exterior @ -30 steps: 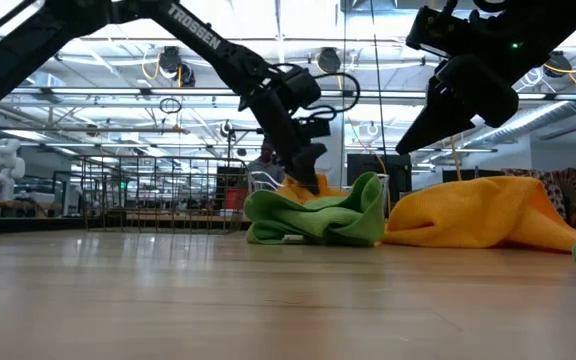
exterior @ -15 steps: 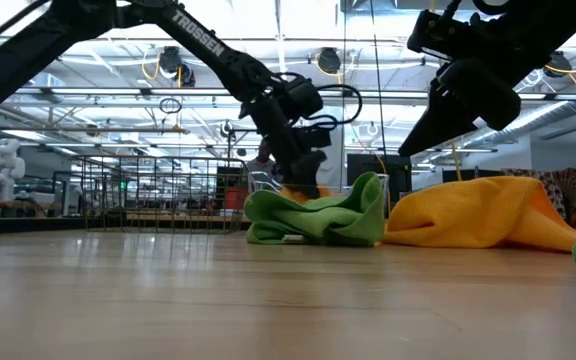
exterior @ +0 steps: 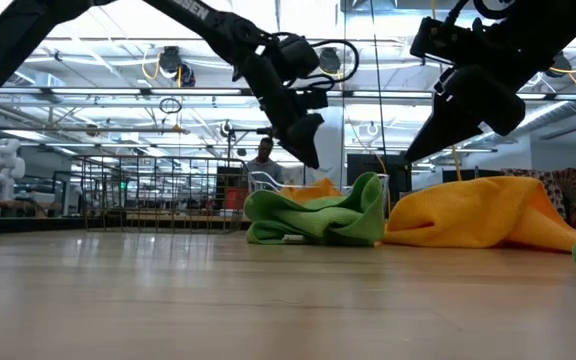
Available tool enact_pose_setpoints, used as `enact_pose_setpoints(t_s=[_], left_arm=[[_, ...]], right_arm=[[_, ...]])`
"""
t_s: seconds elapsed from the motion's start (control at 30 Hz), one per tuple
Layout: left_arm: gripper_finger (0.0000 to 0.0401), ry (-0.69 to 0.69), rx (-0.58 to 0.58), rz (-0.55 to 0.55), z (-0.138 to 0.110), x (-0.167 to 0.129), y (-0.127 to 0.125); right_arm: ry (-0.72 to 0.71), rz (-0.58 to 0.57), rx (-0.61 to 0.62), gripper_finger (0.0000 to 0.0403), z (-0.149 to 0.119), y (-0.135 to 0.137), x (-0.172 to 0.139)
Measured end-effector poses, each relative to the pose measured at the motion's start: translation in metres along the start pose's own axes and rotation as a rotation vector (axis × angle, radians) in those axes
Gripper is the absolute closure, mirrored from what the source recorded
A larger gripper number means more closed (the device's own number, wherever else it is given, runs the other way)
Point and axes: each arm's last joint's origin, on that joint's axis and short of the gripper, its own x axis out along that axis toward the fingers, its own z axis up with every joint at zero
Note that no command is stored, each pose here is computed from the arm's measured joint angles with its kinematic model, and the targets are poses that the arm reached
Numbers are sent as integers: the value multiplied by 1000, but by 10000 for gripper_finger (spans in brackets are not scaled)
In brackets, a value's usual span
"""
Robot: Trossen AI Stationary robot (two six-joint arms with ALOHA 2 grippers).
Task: Sort microfiber towel by color & place in baskets
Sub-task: Put the left yellow microfiber towel into the transparent bin
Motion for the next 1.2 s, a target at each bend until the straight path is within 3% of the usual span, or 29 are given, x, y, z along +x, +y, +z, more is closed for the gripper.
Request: enact_pose_setpoints(t_s=[0.3, 0.37, 0.57, 0.83, 1.0, 1.2], left_arm=[[384, 41, 50, -63, -15, 40, -3], [395, 61, 49, -81, -20, 49, -4], [383, 105, 52, -94, -31, 69, -9], [381, 103, 52, -76, -31, 70, -8], [381, 100, 27, -70, -27, 60, -6], [381, 96, -17, -66, -18, 32, -6]], right_arm=[[8, -4, 14, 403, -1, 0, 0], [9, -5, 13, 403, -1, -1, 0], [26, -14, 18, 403, -3, -2, 0], [61, -7, 22, 403, -6, -2, 0], [69, -26, 39, 403, -8, -4, 0], [141, -143, 54, 403, -16, -17, 3]])
